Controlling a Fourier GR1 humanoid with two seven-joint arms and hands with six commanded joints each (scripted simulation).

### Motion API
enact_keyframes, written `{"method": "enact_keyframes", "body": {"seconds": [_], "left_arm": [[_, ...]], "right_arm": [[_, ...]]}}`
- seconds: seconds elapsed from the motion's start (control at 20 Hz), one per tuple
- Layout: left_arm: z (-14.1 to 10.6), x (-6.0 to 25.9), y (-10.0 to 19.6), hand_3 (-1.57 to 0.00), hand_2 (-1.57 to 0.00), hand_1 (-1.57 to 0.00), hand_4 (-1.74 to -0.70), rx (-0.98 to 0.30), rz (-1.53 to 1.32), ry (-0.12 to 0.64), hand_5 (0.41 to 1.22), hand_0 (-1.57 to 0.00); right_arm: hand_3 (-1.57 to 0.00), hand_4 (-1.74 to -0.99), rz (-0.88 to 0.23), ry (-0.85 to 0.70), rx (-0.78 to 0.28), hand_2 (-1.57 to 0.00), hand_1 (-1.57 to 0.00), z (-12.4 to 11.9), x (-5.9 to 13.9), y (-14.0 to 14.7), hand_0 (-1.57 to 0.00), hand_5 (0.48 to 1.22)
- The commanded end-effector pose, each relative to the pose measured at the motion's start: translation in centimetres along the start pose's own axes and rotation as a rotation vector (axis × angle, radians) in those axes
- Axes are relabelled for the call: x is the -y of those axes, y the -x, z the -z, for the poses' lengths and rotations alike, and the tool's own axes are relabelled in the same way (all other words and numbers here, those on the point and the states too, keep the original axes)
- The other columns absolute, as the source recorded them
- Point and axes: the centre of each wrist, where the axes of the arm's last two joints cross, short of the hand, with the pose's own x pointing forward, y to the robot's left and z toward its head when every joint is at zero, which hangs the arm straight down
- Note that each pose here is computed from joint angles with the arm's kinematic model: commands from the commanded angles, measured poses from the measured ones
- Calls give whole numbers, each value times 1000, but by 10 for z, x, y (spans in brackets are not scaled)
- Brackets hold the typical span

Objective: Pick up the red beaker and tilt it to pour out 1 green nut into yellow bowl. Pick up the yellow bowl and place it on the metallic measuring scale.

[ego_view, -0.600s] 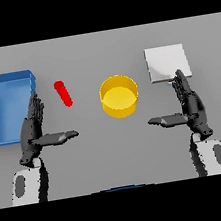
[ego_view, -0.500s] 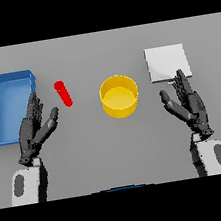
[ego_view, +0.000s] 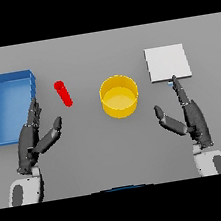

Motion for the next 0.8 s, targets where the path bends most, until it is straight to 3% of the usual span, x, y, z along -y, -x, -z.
{"method": "enact_keyframes", "body": {"seconds": [0.0,0.15,0.75], "left_arm": [[1,0,-1,1,1,1,-1096,-11,3,2,616,1],[10,7,4,1,1,1,-1090,-51,26,21,612,1],[86,22,27,1,1,1,-1163,-37,43,24,631,1]], "right_arm": [[1,-1112,-11,0,-18,1,1,1,-1,0,1,659],[1,-1123,16,0,-13,1,1,-1,-3,-2,1,653],[1,-1230,57,5,-6,1,1,3,2,-3,1,666]]}}
